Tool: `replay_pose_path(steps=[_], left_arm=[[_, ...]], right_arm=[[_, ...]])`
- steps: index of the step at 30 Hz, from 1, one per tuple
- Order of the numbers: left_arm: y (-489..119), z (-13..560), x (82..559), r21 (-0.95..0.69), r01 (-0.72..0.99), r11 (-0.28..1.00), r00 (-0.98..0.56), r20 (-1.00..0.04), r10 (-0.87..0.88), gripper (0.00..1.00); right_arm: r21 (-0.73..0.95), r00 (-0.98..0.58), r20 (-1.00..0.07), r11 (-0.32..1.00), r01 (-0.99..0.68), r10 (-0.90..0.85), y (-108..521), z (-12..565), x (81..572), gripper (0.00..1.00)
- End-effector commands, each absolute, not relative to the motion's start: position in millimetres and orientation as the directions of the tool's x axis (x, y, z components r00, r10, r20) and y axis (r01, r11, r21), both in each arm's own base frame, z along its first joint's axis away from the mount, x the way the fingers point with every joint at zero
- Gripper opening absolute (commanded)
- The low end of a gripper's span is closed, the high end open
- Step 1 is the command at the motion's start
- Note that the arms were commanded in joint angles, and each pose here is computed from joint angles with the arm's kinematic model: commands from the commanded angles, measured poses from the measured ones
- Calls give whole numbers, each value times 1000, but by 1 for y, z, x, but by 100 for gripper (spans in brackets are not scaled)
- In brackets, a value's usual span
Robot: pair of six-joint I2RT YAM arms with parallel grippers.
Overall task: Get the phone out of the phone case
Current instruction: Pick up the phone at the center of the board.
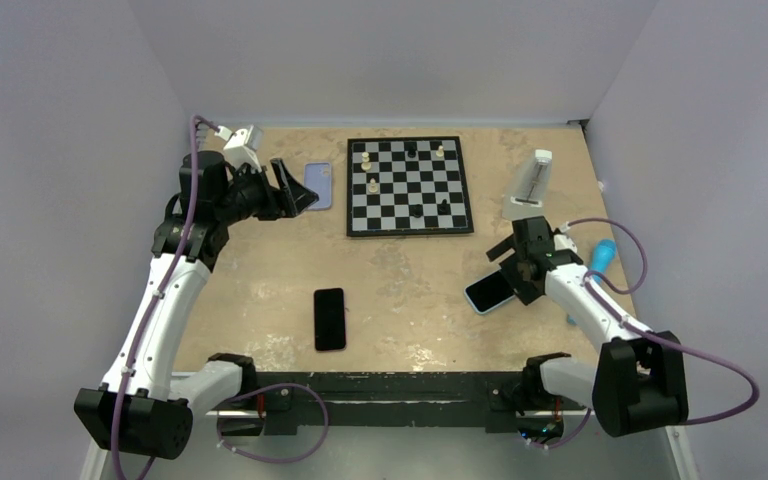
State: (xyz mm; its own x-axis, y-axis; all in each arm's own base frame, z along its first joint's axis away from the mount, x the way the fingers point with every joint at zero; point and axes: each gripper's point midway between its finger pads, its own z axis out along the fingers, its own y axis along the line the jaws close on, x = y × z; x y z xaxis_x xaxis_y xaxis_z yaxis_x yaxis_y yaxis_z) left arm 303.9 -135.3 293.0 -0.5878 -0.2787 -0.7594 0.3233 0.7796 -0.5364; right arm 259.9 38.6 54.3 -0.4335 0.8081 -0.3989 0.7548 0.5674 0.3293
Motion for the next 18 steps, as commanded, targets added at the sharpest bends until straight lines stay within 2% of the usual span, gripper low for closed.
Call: replay_pose_path(steps=[1, 9, 18], left_arm=[[-139, 298, 306, -538, 351, 766, -570, -772, -281, 75], [-141, 298, 306, -546, 357, 758, -575, -768, -283, 75], [-143, 301, 304, -545, 378, 748, -562, -777, -283, 77]], right_arm=[[300, -438, -395, 564, 770, 808, 34, 48, 246, 98], [328, -443, -362, 556, 764, 820, 43, 37, 251, 98], [259, -489, -366, 591, 764, 792, 41, 30, 262, 98]])
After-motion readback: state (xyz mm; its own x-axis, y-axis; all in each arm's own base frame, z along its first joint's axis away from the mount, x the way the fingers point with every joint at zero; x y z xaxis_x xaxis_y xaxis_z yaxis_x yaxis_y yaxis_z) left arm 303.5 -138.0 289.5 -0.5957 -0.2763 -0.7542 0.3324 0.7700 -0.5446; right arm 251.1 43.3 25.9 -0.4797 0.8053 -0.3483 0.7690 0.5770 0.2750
